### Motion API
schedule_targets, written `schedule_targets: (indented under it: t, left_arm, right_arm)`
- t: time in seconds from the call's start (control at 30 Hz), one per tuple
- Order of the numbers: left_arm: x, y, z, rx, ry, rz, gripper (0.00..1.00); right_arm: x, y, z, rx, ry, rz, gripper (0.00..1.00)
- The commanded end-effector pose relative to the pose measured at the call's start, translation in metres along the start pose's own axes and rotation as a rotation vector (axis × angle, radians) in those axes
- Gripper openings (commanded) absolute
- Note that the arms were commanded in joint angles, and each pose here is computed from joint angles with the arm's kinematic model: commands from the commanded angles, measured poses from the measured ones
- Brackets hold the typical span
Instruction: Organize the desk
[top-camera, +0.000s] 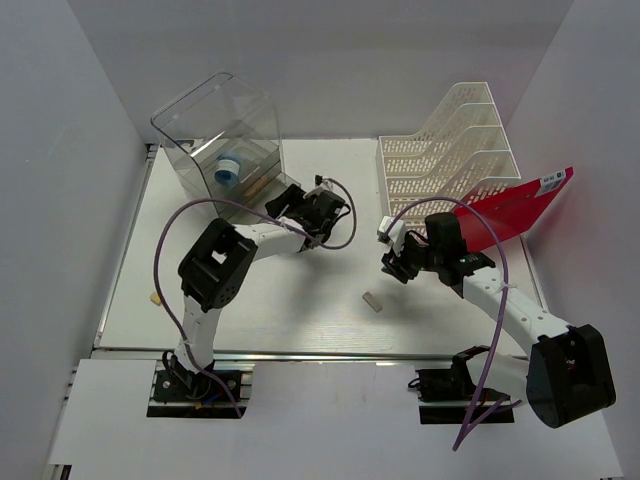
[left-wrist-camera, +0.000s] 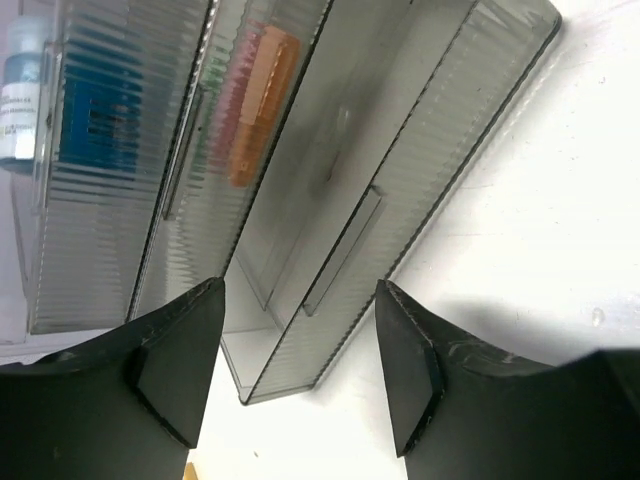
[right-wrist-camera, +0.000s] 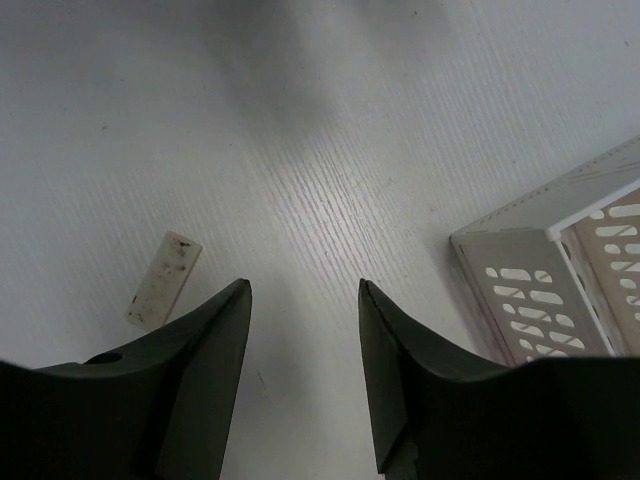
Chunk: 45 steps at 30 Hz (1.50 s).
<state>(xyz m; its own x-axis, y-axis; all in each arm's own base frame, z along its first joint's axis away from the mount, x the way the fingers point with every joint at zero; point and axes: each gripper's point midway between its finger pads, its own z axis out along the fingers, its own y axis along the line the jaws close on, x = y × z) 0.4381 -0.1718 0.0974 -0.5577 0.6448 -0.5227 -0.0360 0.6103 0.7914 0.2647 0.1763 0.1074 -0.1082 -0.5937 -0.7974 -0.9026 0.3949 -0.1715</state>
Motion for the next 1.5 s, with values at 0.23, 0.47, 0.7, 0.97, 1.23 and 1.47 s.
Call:
schedule_targets:
  t: [0.23, 0.47, 0.7, 0.97, 1.23, 1.47]
  left_arm:
    - [0.005, 0.049, -0.06, 0.295, -0.004, -0.394, 0.38]
    - [0.062, 0.071, -0.084, 0.358, 0.119, -0.68, 0.12]
    - [0.13, 0.068, -0.095, 0.435, 0.311, -0.908, 0.47]
    - [0.133, 0.094, -0.12, 0.509, 0.287, -1.024, 0.86]
    - [0.135, 0.141, -0.146, 0.524, 0.084, -1.022, 0.88]
    - [0.127, 0.156, -0.165, 0.59, -0.098, -1.044, 0.87]
  right_arm:
    - [-0.007, -0.002, -0.003, -0.011, -0.019, -0.019, 0.18]
    - [-0.006, -0.003, -0.003, -0.013, -0.02, -0.018, 0.12]
    - [-0.005, -0.004, -0.004, -0.01, -0.021, -0.009, 0.23]
    - [0.001, 0.007, 0.0, -0.094, 0.014, 0.05, 0.71]
    - [0.007, 0.023, 0.016, -0.144, 0.116, 0.103, 0.73]
    - [0.043, 0.038, 0.027, -0.1, 0.287, 0.077, 0.74]
